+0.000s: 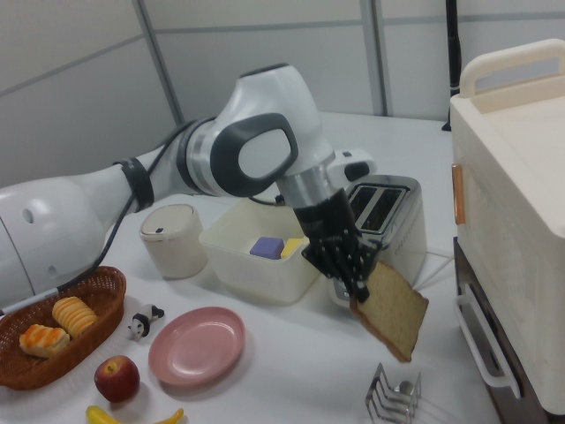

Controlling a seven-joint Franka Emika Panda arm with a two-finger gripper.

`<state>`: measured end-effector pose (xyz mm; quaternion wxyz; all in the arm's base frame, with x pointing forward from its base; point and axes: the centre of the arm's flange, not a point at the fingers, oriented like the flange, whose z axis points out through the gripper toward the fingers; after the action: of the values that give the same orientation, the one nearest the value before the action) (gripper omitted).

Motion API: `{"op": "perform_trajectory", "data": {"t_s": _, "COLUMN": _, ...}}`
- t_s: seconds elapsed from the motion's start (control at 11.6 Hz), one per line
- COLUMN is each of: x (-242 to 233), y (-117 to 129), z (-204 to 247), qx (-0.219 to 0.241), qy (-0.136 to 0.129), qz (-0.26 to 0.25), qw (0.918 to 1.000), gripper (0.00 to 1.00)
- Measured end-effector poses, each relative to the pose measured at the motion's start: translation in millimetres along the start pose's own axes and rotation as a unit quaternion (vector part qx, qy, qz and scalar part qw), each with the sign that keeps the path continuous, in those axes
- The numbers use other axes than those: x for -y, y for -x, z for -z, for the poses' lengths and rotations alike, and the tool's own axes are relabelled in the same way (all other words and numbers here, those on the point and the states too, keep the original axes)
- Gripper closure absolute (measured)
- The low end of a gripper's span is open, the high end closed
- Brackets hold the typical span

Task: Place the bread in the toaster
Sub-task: 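Lift the bread slice up out of the metal rack, then carry the bread slice over the toaster slot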

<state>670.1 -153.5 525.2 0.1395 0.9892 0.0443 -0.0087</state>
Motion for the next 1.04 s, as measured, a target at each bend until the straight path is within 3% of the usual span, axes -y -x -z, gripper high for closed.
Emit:
{"op": "perform_trajectory", "data": {"t_s": 0.17, "x": 1, "y": -7, "z": 21, "qx": -0.058, "qy": -0.017, "qz": -0.047, "qw": 0.9971, "gripper": 0.91}}
{"op": "perform_trajectory", "data": {"t_s": 0.35, "x": 2, "y": -16, "z": 39, "qx": -0.119, "qy": -0.043, "qz": -0.093, "qw": 0.9875, "gripper": 0.91}}
{"op": "perform_trajectory", "data": {"t_s": 0.78, "x": 5, "y": -35, "z": 69, "qx": -0.246, "qy": -0.121, "qz": -0.163, "qw": 0.9479, "gripper": 0.91}}
{"op": "perform_trajectory", "data": {"t_s": 1.04, "x": 16, "y": -47, "z": 81, "qx": -0.308, "qy": -0.171, "qz": -0.187, "qw": 0.9171, "gripper": 0.91}}
